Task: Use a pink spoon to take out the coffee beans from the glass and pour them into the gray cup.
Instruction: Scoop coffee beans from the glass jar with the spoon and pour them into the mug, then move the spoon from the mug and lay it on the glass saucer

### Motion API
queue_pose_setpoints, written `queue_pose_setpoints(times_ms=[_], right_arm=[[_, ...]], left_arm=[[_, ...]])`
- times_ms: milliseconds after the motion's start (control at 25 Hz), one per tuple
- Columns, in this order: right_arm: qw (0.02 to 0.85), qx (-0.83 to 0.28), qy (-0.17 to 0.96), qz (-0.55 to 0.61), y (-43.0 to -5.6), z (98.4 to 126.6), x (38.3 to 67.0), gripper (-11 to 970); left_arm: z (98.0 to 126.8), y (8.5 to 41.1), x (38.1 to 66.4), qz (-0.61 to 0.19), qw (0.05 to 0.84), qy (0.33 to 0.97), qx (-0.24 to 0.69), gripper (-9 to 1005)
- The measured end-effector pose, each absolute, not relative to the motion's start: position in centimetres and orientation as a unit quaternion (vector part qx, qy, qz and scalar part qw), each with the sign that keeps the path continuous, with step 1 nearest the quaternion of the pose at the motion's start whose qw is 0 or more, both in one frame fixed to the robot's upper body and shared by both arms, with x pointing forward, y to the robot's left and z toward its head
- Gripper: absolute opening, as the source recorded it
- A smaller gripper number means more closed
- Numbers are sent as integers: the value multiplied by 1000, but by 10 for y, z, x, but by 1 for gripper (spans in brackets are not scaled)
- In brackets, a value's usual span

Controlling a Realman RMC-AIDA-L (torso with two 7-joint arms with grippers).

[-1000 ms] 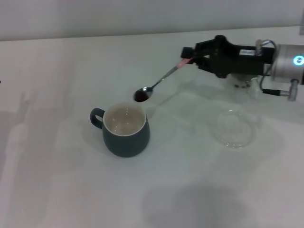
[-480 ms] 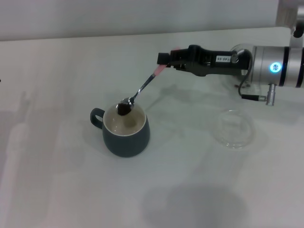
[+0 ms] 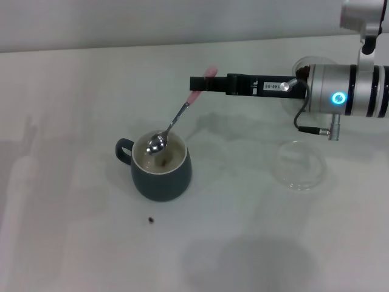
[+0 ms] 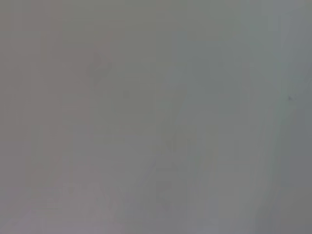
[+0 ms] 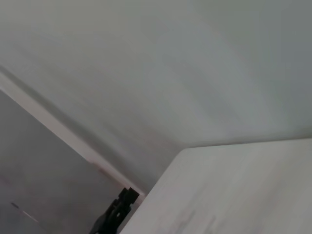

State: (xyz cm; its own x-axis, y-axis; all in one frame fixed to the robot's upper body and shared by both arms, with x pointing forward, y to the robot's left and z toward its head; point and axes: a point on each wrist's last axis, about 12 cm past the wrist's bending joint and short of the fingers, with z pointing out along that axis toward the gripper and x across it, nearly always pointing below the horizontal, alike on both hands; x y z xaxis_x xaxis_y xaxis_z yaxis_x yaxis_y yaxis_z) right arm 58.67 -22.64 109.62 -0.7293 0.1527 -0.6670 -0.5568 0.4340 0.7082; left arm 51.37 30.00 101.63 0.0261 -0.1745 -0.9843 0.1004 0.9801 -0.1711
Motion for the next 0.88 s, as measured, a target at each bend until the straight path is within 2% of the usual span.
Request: queue_pose_setpoints(times_ms=[520, 880], right_arm=[[381, -208, 756, 490, -229, 1112, 587, 160], [427, -166, 722, 518, -287, 1133, 577, 161]], left_arm=[[1017, 301, 515, -95, 717, 690, -24, 800], [1017, 302, 515, -93, 717, 690, -24, 799]])
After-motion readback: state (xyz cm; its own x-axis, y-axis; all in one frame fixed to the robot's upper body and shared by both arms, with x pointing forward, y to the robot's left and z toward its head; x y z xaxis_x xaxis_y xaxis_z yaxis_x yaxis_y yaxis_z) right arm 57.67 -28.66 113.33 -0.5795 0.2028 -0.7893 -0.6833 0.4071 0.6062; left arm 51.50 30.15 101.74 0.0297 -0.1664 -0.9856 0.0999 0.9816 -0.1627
